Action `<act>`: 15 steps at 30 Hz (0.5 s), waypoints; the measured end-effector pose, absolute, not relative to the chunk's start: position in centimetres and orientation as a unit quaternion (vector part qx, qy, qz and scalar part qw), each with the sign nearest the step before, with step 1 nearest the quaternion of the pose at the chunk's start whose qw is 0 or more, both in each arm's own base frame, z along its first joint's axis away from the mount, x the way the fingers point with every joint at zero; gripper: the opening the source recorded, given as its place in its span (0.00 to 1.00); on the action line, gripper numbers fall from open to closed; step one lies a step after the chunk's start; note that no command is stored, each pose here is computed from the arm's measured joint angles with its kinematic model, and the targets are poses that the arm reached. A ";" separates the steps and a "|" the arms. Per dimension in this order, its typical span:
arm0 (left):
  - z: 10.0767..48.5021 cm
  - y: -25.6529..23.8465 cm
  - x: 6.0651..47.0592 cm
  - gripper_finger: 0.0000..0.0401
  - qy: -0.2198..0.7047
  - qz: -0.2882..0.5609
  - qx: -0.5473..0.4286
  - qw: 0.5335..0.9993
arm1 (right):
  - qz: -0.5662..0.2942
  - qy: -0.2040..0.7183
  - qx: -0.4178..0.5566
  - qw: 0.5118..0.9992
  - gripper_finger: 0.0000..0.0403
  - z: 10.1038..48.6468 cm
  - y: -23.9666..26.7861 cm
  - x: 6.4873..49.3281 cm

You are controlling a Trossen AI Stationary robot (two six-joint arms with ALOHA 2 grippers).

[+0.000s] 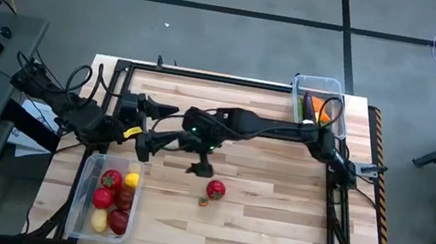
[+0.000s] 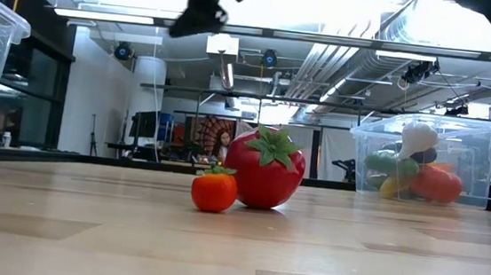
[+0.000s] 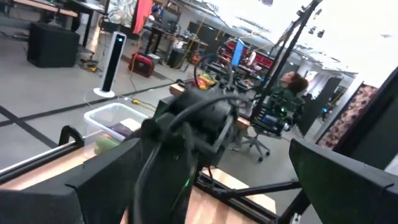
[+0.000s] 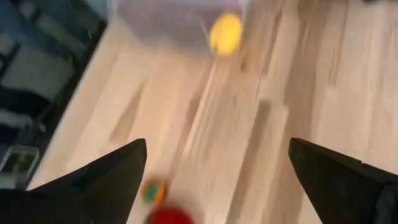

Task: Sort produce into baskets
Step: Put the red tomato into the bottom transparent bin

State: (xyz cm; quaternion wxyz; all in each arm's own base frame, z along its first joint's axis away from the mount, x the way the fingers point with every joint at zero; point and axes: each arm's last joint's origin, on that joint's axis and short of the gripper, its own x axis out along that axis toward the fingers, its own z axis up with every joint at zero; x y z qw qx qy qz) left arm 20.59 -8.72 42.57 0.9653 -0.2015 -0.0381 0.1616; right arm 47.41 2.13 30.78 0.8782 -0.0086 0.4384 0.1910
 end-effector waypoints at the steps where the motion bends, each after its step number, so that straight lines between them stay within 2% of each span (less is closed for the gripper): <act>1: 42.6 -8.7 20.6 0.98 -0.037 0.161 -0.199 0.966 | 0.186 0.452 -0.012 0.872 0.96 31.0 2.1 46.9; 9: 42.5 -8.6 20.6 0.98 -0.036 0.165 -0.189 0.967 | 0.160 0.514 -0.028 0.842 0.96 32.7 3.7 43.9; 15: 42.6 -8.6 20.6 0.98 -0.036 0.164 -0.189 0.967 | 0.146 0.546 -0.040 0.824 0.96 32.2 5.9 42.0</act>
